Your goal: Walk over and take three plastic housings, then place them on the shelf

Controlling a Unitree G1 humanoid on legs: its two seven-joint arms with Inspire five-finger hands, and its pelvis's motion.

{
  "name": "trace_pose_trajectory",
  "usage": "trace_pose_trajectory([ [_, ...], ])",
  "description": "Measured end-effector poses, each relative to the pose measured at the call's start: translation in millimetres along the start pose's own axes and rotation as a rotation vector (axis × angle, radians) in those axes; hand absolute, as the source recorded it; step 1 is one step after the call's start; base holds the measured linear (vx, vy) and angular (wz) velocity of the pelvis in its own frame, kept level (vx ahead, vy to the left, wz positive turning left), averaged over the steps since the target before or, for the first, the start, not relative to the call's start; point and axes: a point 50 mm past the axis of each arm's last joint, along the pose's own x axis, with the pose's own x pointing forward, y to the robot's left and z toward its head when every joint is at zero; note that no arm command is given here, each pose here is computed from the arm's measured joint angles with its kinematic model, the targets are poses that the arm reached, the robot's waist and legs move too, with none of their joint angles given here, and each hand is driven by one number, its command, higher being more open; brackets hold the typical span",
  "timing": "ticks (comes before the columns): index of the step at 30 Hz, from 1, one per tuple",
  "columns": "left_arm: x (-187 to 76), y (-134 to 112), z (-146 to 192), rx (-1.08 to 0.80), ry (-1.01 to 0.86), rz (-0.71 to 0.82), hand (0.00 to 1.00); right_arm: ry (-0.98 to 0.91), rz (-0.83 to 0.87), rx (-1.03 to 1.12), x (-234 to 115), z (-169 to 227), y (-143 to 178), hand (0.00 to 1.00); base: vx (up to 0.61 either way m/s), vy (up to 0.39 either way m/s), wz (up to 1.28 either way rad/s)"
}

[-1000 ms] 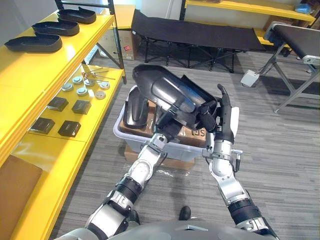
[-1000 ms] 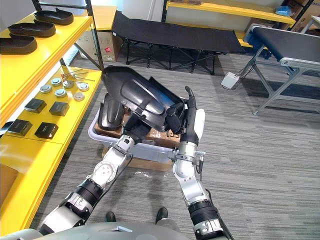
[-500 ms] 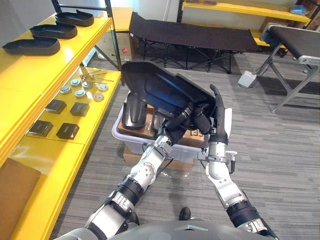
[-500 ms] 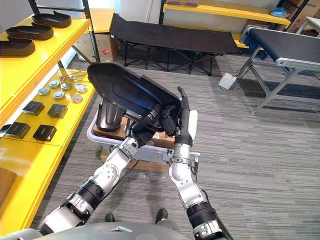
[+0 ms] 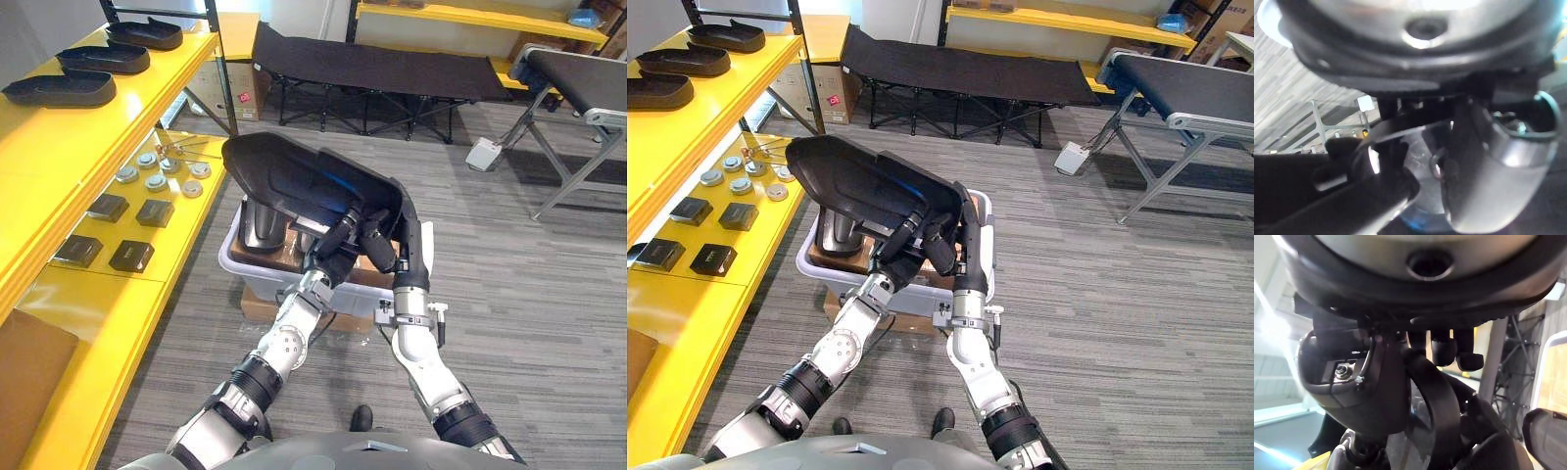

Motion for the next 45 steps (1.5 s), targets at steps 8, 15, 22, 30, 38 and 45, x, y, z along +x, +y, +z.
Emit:
trace_pose_trajectory([
  [8, -2, -4, 17, 0.082, -0.190, 0.073, 0.00, 0.030, 0.079, 0.052, -20, -1, 19, 1.00, 0.00, 0.000, 0.00],
  [15, -6, -14, 55, 0.380, -0.411, 0.208, 0.00, 0.110, 0.079, 0.026, -29, -11, 17, 1.00, 0.00, 0.000, 0.00],
  [22, -25, -18, 93, 0.681, -0.688, 0.364, 0.00, 0.212, 0.057, 0.075, -36, -21, 12, 1.00, 0.00, 0.000, 0.00],
  [30, -63, 28, 110, 0.966, -0.673, 0.635, 0.00, 0.242, -0.015, 0.118, -38, -23, -13, 1.00, 0.00, 0.000, -0.01],
  [38, -105, 50, 118, 1.028, -0.571, 0.600, 0.00, 0.338, -0.125, 0.070, -55, -41, -57, 1.00, 0.00, 0.001, -0.06],
  [45, -129, 42, 108, 0.965, -0.506, 0.456, 0.00, 0.358, -0.063, 0.129, -56, -44, -63, 1.00, 0.00, 0.001, 0.01],
])
